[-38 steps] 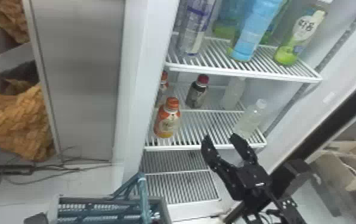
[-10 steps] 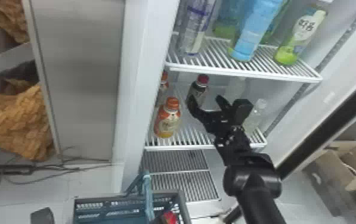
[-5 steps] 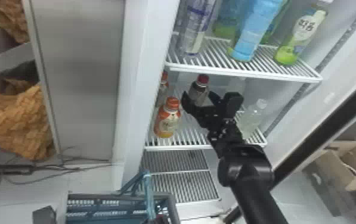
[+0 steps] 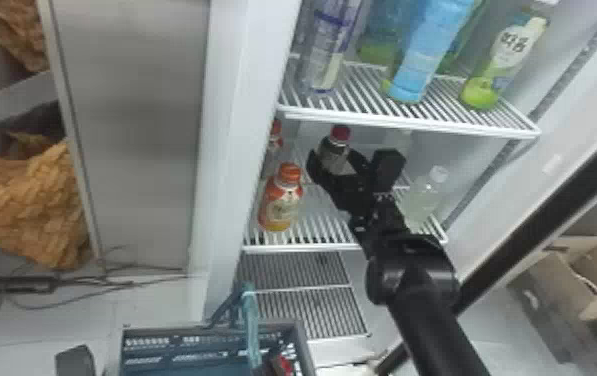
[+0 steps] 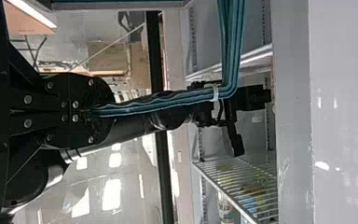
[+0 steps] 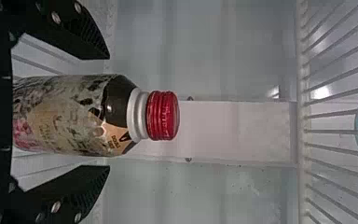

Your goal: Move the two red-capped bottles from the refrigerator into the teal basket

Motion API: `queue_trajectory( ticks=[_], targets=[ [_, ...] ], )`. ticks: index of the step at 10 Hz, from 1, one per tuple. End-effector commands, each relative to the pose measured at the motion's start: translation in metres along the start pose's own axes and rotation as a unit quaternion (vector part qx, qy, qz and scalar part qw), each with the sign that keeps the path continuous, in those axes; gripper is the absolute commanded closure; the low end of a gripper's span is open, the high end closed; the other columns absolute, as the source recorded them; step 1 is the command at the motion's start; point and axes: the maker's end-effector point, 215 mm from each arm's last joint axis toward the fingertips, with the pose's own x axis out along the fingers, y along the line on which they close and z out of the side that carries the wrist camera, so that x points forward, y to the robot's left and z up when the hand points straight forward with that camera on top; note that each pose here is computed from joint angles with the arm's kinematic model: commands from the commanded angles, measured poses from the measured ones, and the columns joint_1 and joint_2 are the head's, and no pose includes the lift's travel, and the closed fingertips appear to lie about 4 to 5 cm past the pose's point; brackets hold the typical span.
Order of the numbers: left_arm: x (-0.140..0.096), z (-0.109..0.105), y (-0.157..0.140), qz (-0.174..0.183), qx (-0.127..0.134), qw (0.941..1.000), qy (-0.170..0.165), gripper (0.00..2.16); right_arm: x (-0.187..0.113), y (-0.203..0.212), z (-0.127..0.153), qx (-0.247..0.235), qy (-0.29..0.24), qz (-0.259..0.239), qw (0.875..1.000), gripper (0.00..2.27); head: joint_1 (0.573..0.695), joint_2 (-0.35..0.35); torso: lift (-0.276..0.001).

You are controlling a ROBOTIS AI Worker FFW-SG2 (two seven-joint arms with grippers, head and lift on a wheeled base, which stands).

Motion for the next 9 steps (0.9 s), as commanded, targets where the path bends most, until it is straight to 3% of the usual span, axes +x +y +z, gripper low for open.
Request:
queue_trajectory(
  ticks=[1,4,9],
  targets=[
    [0.000,0.000,-0.001,-0.001,-0.001,1.0000,-0.001,1.15,-0.002,-0.002,-0.005,0.000,0.005,-0.002,1.000,0.60,0.695,-0.350,-0.228],
    [0.000,0.000,0.000,-0.001,-0.002,1.0000,-0.001,1.15,-0.003,-0.002,-0.005,0.001,0.004,-0.002,1.000,0.78,0.695,-0.350,-0.228],
    [-0.001,-0.001,-0.001,-0.002,-0.003,1.0000,0.000,1.15,-0.030,-0.011,0.016,-0.009,-0.034,-0.016,0.999,0.78,0.695,-0.350,-0.228]
  ],
)
